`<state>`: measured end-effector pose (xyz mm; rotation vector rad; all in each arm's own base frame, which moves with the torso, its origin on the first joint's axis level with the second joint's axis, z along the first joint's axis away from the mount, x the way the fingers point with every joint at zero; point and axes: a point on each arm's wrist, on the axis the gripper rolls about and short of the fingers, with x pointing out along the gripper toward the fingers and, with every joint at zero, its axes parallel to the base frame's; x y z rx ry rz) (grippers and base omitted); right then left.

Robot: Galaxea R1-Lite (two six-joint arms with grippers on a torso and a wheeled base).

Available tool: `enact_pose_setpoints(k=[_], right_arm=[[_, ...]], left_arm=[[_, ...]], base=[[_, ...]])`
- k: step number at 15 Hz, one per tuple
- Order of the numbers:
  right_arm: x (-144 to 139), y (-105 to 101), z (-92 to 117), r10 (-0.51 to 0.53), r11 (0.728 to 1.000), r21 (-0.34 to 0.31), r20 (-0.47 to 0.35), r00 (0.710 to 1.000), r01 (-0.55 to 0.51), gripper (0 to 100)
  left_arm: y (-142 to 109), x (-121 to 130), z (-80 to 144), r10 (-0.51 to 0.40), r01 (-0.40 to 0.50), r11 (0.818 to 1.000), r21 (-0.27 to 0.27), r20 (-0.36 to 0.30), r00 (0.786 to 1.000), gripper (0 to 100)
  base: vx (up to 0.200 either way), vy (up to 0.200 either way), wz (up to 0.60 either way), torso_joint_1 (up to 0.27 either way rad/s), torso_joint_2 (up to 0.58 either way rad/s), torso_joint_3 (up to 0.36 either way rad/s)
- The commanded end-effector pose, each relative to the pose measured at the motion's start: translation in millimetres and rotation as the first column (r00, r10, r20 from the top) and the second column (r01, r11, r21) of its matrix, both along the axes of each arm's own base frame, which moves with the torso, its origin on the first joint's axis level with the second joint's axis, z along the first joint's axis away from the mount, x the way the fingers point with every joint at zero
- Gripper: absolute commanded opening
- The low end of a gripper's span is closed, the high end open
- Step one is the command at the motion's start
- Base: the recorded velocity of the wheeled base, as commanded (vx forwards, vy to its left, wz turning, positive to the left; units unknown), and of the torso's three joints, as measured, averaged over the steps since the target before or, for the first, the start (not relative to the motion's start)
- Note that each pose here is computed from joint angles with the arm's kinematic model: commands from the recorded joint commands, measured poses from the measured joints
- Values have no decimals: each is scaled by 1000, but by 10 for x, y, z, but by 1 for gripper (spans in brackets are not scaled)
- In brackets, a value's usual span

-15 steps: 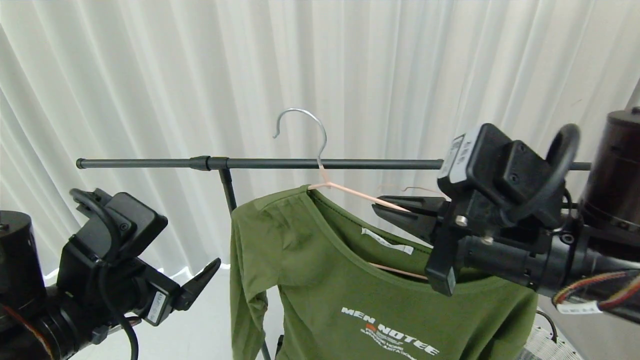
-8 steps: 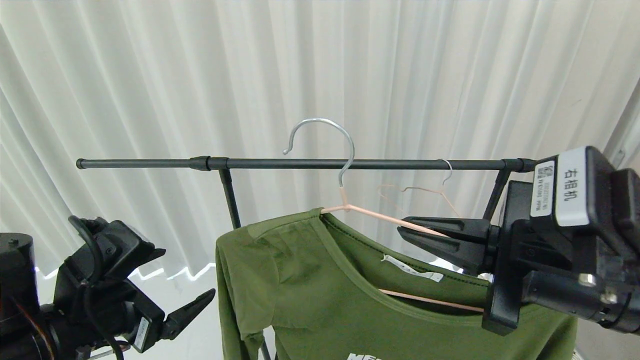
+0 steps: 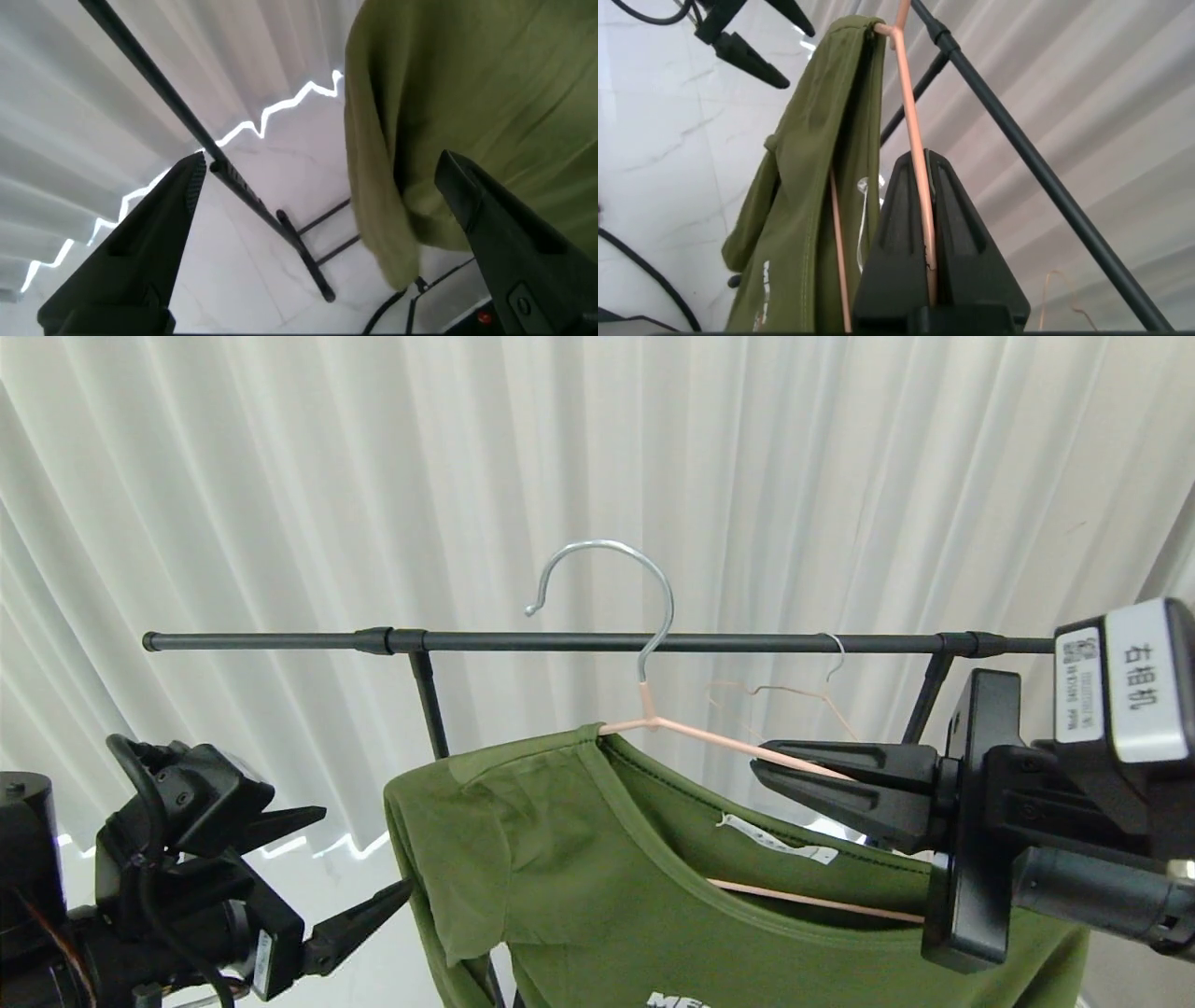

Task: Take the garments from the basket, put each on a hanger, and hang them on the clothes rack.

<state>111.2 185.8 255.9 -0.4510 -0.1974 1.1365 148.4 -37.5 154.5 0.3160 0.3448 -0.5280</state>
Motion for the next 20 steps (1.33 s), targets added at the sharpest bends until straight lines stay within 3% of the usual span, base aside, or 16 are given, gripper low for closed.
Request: enact_pose_setpoints(k=[1, 4, 5, 11, 15, 19, 20], right_arm=[[-13, 9, 1, 8, 1000, 0, 0, 1000, -8, 0], [-83, 7, 25, 36, 999, 9, 6, 999, -36, 0], [-102, 13, 28, 45, 999, 11, 5, 999, -45, 0], [-154, -36, 81, 54, 998, 32, 18, 998, -54, 0], [-141, -85, 109, 32, 998, 44, 24, 999, -33, 0], [-136, -83, 106, 29, 999, 43, 23, 999, -30, 0], [-123, -85, 103, 23, 999, 42, 22, 999, -24, 0]], left_arm=[[-5, 34, 35, 2, -2, 1000, -3, 10, 1000, 100], [9, 61, 79, 14, -14, 1000, -7, 26, 1000, 100], [11, 67, 84, 16, -16, 1000, -7, 26, 1000, 0], [72, 188, 47, 65, -65, 998, 0, -7, 998, 0], [201, 203, 32, 141, -141, 990, 1, -13, 990, 0], [218, 143, 24, 149, -149, 989, 0, -7, 989, 0], [212, 108, 35, 143, -143, 990, -3, 3, 990, 100]], base=[[0, 0, 0, 0, 0, 0], [0, 0, 0, 0, 0, 0], [0, 0, 0, 0, 0, 0], [0, 0, 0, 0, 0, 0], [0, 0, 0, 0, 0, 0], [0, 0, 0, 0, 0, 0], [0, 0, 0, 0, 0, 0]])
